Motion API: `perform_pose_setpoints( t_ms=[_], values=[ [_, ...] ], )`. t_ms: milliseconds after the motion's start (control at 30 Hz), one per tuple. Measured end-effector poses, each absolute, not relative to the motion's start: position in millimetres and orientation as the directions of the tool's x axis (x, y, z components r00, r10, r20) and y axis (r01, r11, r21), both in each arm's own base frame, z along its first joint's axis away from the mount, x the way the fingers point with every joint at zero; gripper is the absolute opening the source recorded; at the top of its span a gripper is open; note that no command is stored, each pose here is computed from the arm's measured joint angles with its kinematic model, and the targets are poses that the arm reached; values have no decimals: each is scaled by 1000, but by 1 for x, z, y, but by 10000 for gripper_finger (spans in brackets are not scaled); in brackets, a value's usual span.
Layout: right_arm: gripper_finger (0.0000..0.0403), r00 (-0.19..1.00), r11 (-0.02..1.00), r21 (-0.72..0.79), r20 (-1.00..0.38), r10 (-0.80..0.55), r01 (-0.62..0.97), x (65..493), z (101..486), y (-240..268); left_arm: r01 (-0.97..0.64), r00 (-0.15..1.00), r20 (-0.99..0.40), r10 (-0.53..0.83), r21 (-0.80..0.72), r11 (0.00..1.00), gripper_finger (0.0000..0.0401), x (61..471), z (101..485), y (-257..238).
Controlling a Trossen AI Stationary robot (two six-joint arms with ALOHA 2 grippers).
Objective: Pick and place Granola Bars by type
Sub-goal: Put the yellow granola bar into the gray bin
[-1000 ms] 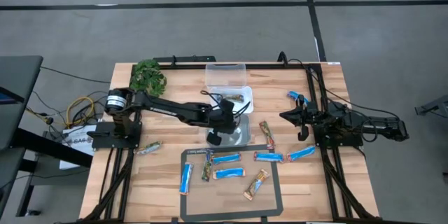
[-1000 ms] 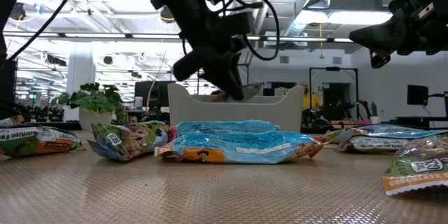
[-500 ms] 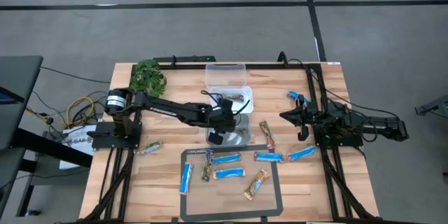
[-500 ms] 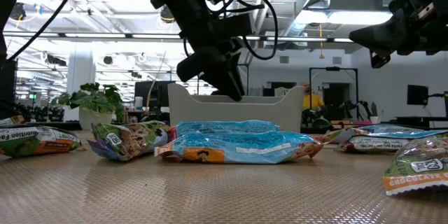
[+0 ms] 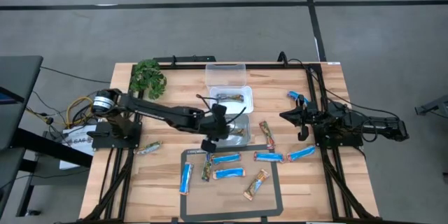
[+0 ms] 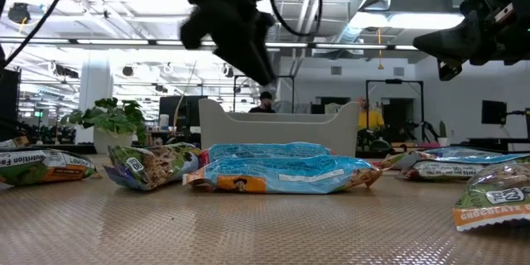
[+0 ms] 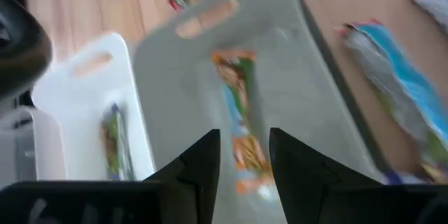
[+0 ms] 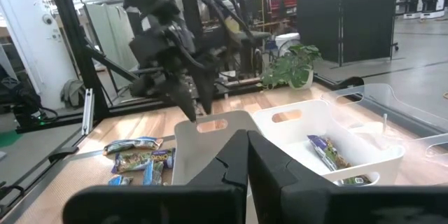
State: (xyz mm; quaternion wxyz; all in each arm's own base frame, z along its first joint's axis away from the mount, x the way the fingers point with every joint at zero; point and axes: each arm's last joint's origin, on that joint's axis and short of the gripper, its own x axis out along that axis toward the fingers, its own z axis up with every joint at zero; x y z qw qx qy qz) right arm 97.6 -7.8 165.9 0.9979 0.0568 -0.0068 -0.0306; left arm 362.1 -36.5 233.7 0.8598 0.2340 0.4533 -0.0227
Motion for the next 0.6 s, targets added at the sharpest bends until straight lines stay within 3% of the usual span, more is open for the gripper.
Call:
perform_pose_setpoints(
  t_ms=[233, 400, 600],
  values=[
    [0, 998, 992, 114, 10, -62, 60, 98, 166, -8, 189, 423, -891, 163, 263, 946, 117, 318, 252, -56],
    [0, 998, 992, 114, 10, -62, 61, 98, 166, -8, 14, 229, -954, 194, 202, 979, 117, 283, 259, -62],
    [0, 998, 992, 114, 10, -62, 60, 98, 166, -8, -217, 110, -976, 186, 159, 963, 116, 247, 250, -64]
  ],
)
